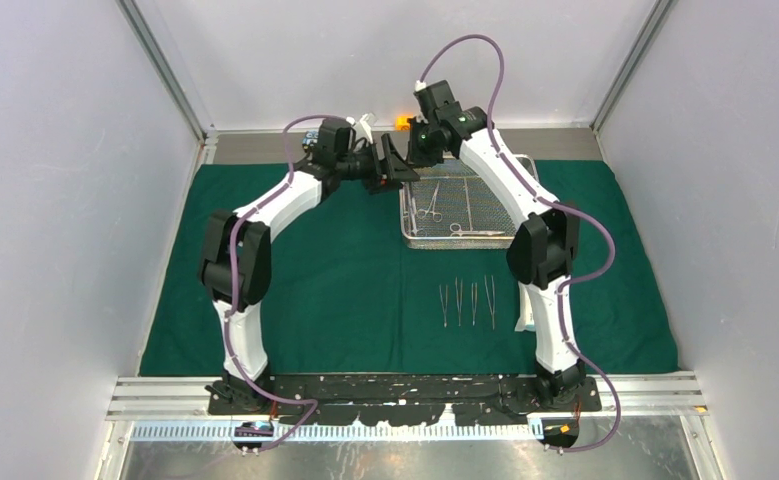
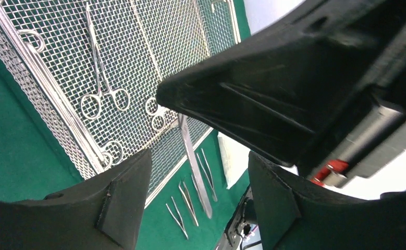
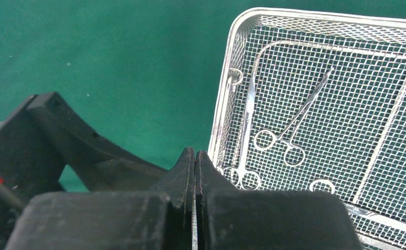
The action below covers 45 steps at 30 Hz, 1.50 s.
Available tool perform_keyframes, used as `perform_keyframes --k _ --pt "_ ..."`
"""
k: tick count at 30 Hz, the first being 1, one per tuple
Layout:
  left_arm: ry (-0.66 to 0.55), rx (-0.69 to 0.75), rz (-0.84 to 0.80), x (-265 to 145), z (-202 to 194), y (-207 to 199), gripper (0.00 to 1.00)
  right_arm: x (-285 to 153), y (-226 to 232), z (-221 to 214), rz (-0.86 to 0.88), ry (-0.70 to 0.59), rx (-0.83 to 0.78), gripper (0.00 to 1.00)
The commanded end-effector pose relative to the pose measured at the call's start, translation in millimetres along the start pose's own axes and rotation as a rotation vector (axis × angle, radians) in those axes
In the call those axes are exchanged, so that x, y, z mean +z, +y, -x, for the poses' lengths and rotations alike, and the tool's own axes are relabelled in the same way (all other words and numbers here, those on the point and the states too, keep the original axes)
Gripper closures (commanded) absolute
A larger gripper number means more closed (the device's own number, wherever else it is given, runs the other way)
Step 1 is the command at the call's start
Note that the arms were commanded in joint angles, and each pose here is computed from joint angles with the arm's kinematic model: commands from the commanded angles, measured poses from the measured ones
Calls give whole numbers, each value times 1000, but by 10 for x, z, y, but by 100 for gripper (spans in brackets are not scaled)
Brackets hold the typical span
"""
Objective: Open and lay out the surgical kit
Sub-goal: Place the medical item in the surgical kit.
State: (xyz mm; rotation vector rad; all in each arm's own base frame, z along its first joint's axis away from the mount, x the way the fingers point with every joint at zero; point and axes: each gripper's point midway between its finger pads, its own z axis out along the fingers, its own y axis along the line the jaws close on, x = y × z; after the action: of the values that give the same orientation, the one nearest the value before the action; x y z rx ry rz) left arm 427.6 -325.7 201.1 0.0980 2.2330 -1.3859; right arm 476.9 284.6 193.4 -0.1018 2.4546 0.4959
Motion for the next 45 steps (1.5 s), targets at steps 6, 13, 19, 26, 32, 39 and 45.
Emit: perform_keyframes --k 6,13,19,26,32,39,45 --pt "-43 16 -57 40 100 -115 47 -491 327 277 119 -111 23 100" --pt "-28 -4 -94 76 89 -147 65 -465 318 267 117 -108 19 100" --pt "-14 -17 -109 100 82 -144 79 -453 304 262 113 -106 14 99" --pt "-23 -16 -105 55 104 -121 79 -436 287 244 107 -103 6 100" --pt "-28 -8 -105 8 101 -128 74 -417 275 236 101 -101 3 99" --pt "-35 -8 -95 -15 102 -94 75 -428 268 234 100 -102 -1 100" --pt "-34 -8 -100 -17 95 -97 79 -418 257 231 95 -103 -6 99"
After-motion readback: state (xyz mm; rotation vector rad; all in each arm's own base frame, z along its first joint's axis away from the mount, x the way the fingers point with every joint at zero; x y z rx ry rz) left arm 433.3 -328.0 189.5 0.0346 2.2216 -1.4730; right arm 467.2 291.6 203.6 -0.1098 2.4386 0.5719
